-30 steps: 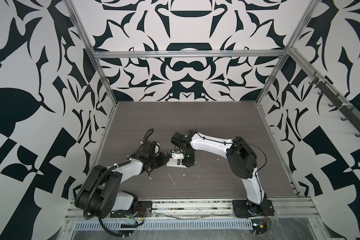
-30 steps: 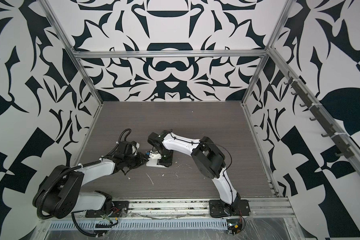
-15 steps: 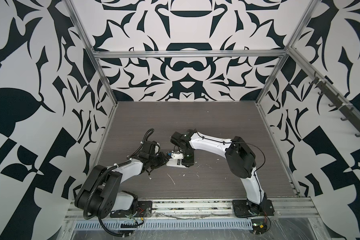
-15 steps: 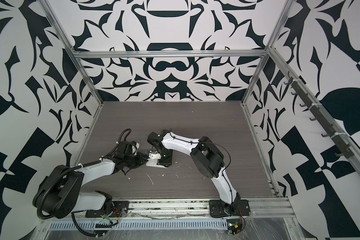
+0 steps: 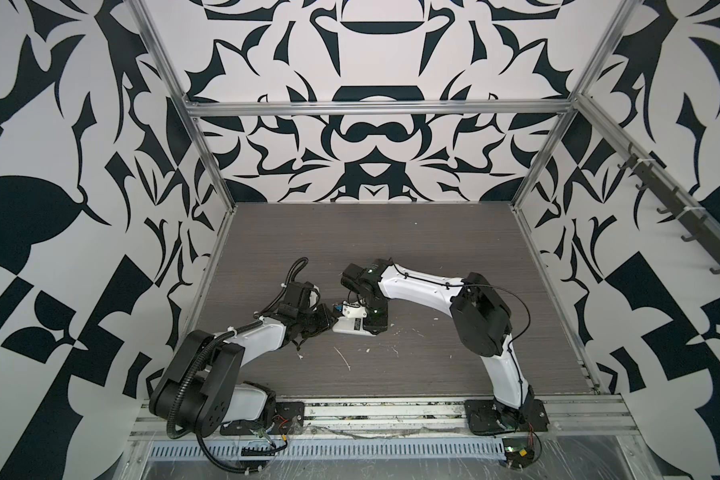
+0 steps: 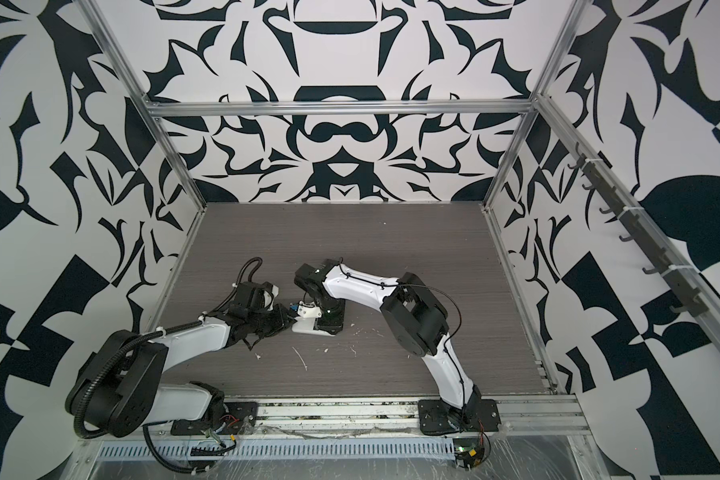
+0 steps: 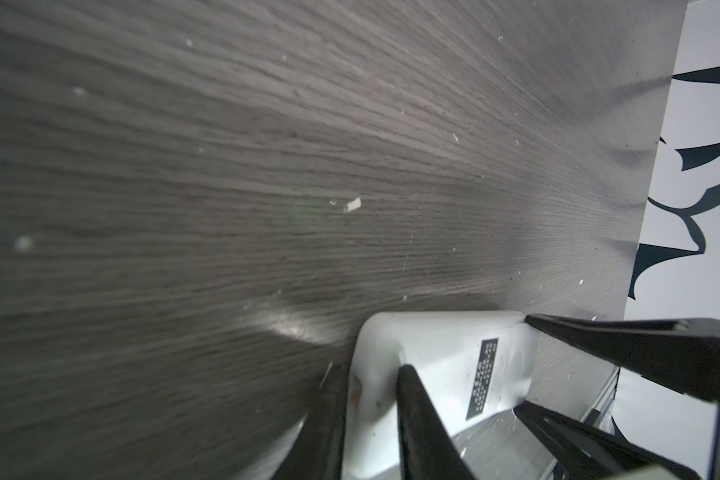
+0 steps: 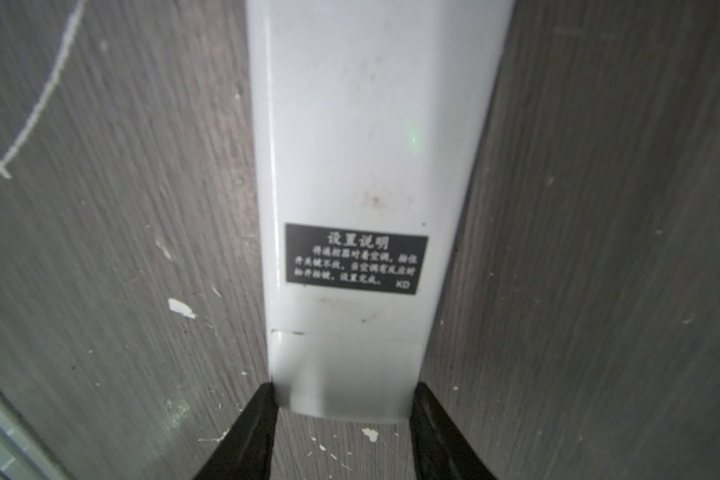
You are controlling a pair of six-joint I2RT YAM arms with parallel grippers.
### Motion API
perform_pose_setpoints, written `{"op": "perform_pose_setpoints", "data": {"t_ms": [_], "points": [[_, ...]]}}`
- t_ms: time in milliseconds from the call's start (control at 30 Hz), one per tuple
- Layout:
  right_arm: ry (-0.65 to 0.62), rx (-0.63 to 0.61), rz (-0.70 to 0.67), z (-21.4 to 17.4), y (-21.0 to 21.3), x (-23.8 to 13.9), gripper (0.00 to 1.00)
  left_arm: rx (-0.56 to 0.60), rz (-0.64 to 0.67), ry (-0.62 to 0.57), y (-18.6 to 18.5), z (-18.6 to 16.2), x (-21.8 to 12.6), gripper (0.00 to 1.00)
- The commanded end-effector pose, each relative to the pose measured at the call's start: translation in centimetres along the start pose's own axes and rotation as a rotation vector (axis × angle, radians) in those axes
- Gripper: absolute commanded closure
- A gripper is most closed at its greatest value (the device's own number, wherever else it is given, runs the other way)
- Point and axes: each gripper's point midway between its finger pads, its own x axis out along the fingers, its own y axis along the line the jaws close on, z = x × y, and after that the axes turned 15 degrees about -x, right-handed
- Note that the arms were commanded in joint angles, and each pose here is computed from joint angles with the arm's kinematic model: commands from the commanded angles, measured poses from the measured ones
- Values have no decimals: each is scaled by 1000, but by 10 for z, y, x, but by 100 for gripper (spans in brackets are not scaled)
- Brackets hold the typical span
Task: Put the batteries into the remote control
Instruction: 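Push the cover fully shut over the batteries with the right gripper, then open the right gripper and raise it off the closed cover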
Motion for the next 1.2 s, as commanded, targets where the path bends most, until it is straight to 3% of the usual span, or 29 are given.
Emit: {"op": "perform_pose_setpoints", "data": {"t_ms": [0,633,1000,1167], "points": [[-99,-12,-16,24,0,-9,47,-38,82,24,26,-11,1,75],[-136,28,-48,24,1,-28,30,-38,81,22,27,-11,1,75],[-273,313,-104,-1,-2,-63,29,-36,80,21,27,-11,1,75],[-359,582,-76,-10,-6,-67,30,-34,74,21,26,-11,1,75]]}}
